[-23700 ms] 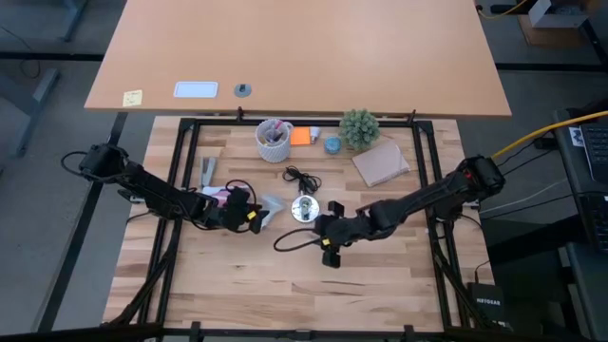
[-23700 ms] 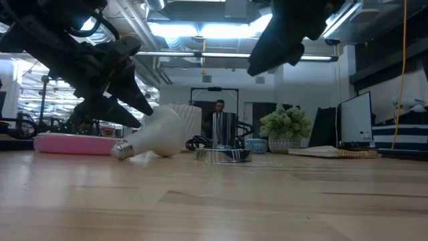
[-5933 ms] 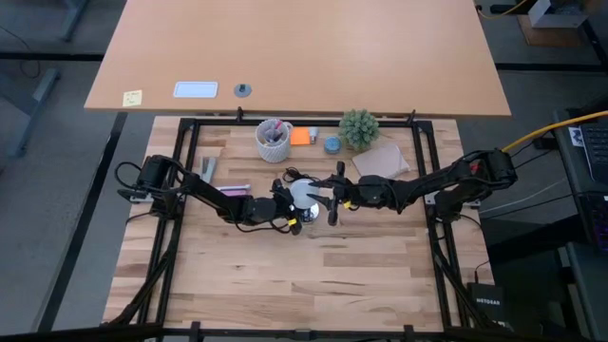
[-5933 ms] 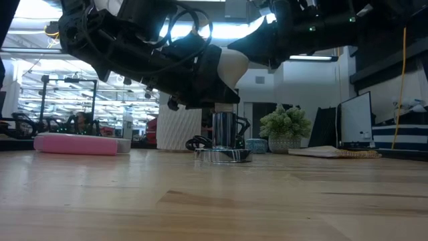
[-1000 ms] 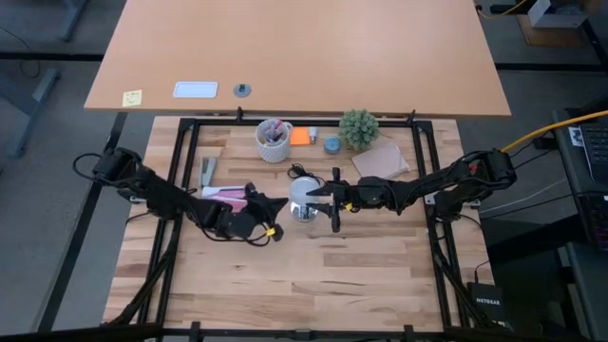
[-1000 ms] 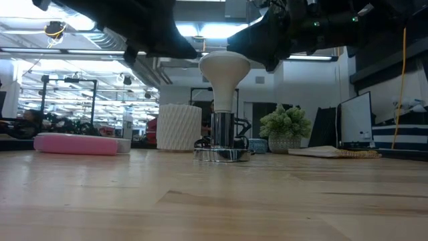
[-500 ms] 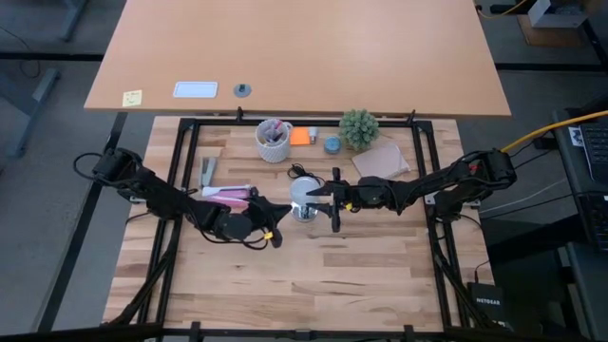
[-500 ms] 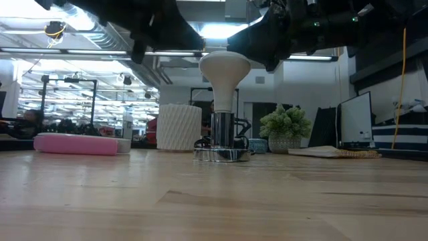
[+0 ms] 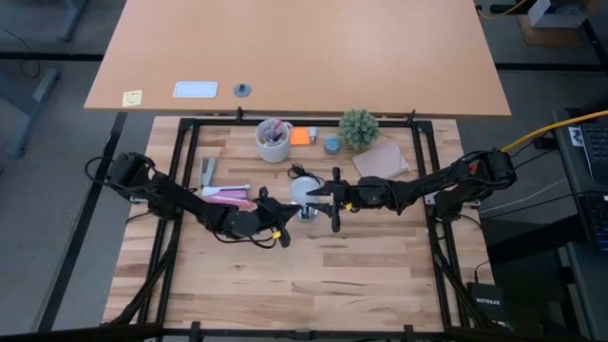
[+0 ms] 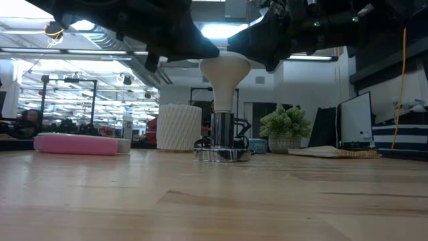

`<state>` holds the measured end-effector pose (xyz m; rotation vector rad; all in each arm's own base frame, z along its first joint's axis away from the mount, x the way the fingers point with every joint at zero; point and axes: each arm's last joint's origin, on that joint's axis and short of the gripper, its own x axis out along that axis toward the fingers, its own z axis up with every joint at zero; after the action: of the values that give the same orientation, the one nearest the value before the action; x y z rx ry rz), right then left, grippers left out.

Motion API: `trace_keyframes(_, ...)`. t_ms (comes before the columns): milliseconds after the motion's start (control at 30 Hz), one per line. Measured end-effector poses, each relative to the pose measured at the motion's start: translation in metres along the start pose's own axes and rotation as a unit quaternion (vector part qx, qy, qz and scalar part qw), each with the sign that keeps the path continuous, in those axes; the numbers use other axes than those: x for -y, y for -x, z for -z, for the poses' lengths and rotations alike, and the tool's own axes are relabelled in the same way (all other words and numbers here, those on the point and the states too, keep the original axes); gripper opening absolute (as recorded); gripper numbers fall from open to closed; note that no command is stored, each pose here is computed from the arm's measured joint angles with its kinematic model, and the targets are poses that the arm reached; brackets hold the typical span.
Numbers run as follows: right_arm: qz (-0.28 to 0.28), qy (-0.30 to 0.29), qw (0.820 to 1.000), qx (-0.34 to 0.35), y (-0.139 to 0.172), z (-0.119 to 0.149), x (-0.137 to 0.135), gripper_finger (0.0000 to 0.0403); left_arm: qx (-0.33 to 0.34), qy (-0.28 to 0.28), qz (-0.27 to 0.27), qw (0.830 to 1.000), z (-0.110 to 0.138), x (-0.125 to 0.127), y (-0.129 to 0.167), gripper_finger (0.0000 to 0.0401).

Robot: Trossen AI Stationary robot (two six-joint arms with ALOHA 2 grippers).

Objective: Screw lightbulb
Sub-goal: Insert the white light bulb into the silver lamp

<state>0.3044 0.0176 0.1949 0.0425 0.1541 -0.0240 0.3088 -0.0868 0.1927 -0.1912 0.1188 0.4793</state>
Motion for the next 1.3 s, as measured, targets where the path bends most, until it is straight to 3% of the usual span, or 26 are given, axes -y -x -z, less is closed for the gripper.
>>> trace_keyframes(833,-0.009,0.0,1.0,-0.001,0.0,0.0,0.0,0.0149,0.035,-0.005,-0.118,0.992,-0.003,-0.01,-0.003,0.0005)
trace_keyframes(1300,-0.005,-0.001,1.0,0.002,0.0,0.0,0.0,0.0149,0.074,-0.014,-0.104,0.992,-0.014,-0.001,0.004,0.0005)
